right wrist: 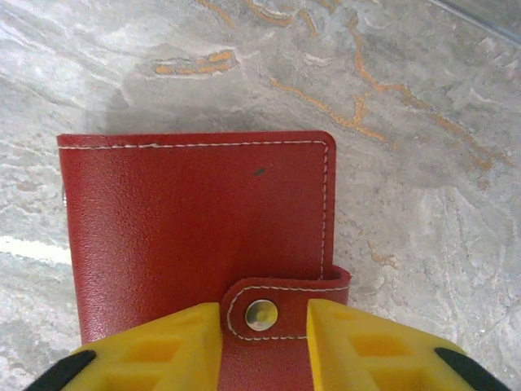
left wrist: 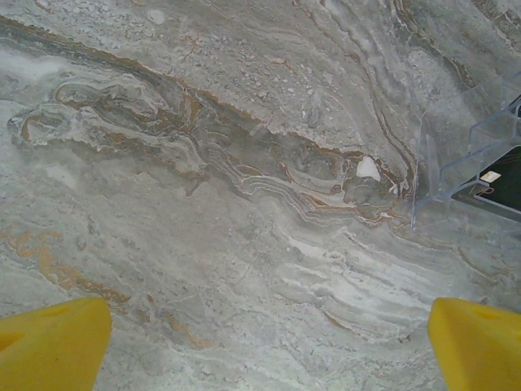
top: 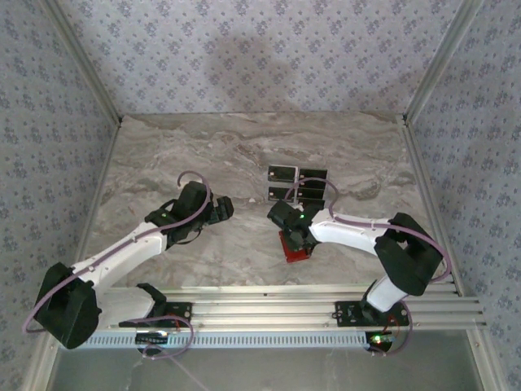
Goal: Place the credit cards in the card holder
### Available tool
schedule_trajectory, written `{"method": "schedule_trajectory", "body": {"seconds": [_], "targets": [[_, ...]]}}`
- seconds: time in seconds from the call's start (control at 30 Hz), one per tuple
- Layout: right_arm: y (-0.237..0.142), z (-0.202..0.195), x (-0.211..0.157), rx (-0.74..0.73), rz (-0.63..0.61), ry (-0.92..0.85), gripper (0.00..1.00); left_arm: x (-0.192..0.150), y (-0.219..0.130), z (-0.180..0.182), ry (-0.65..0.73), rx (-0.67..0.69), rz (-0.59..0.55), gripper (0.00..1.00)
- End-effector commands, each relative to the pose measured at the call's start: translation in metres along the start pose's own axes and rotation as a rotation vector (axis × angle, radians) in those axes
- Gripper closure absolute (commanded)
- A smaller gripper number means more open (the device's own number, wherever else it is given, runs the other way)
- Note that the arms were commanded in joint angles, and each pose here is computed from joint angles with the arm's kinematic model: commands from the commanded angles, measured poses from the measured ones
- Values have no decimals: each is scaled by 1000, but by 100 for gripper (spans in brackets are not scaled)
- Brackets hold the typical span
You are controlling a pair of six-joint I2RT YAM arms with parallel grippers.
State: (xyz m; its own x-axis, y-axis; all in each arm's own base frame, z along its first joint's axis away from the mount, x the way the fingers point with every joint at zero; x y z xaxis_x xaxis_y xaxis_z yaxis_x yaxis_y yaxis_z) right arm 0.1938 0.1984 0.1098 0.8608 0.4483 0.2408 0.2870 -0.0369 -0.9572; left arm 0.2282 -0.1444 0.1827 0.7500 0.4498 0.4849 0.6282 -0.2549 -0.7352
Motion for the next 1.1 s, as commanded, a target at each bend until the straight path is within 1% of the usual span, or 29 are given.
{"method": "schedule_trajectory", "body": {"seconds": [0.0, 0.07, 0.23, 0.4, 0.5, 0.77, 0.97, 1.07], "targets": [[8, -4, -5, -25, 35, -2, 72, 3, 0, -4, 2, -16, -1, 0], [9, -4, -6, -23, 39, -5, 79, 3, -1, -3, 2, -17, -1, 0], [5, -6, -5, -19, 33, -13, 100, 2, -2, -2, 13, -9, 0, 0], [-14, -6, 3, 18, -33, 5, 100, -1, -4, 0, 25, -16, 16, 0], [-31, 0, 12, 95, -96, 26, 100, -6, -4, 0, 22, -47, 46, 0], [-58, 24, 41, 251, -208, 63, 100, -16, 0, -9, -50, -199, 102, 0], [-67, 41, 60, 324, -243, 64, 100, -23, 4, -19, -98, -314, 117, 0], [-68, 49, 68, 343, -250, 55, 100, -27, 5, -21, -118, -346, 117, 2]]}}
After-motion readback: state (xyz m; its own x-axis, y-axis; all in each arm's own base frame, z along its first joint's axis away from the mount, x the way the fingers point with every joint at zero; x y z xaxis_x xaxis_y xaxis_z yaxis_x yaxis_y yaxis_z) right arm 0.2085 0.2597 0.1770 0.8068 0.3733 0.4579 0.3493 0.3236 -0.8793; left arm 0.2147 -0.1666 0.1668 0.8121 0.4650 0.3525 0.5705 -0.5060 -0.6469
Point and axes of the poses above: each hand's point on the last joint's axis, 136 mm out from that joint toward the fingers, its own y axis out along the fingers, its own z axis along the line the jaws close on, x = y × z, the point moved 8 cm from there along -y, back along the fingers, and after that the axes turned 10 degrees about -y, right-handed, at the moved point
